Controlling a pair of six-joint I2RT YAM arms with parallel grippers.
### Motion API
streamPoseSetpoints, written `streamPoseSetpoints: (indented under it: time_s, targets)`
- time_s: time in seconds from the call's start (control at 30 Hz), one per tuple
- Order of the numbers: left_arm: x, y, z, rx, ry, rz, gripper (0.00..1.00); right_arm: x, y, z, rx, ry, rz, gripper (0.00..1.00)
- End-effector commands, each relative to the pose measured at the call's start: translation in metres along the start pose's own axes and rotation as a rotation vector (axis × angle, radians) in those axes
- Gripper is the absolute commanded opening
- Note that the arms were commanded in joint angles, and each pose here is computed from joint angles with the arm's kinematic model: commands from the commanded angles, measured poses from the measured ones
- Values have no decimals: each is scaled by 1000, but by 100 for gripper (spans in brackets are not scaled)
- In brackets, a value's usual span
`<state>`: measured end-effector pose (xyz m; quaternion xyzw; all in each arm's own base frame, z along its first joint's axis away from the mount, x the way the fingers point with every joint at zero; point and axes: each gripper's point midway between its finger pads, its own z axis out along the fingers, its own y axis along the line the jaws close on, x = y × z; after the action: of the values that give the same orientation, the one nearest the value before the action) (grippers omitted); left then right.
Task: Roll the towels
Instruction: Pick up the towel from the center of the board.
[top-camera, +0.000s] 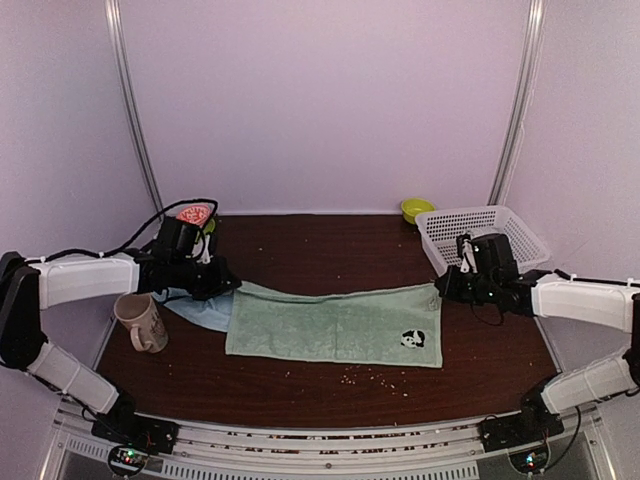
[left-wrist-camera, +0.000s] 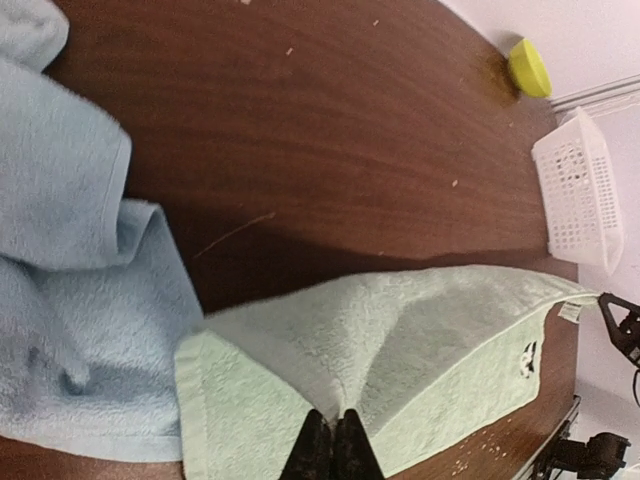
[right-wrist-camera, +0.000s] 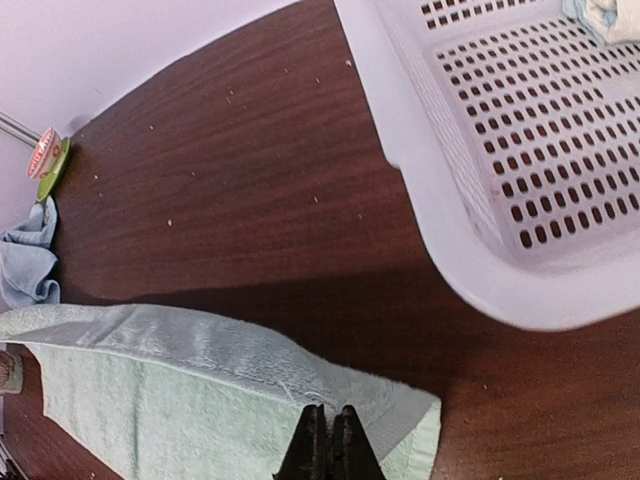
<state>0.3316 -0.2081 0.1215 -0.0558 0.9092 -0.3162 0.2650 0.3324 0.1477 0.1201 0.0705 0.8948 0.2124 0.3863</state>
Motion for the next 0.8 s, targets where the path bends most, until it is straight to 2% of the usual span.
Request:
streamPoseSetpoints:
  time_s: [0.0,0.77]
  targets:
    - [16,17,2,-18,17,-8,0,24,-13,-5,14,33,13,0]
    - [29,25,-13,-60,51,21,0,68,-9,-25,-23,107,7,0]
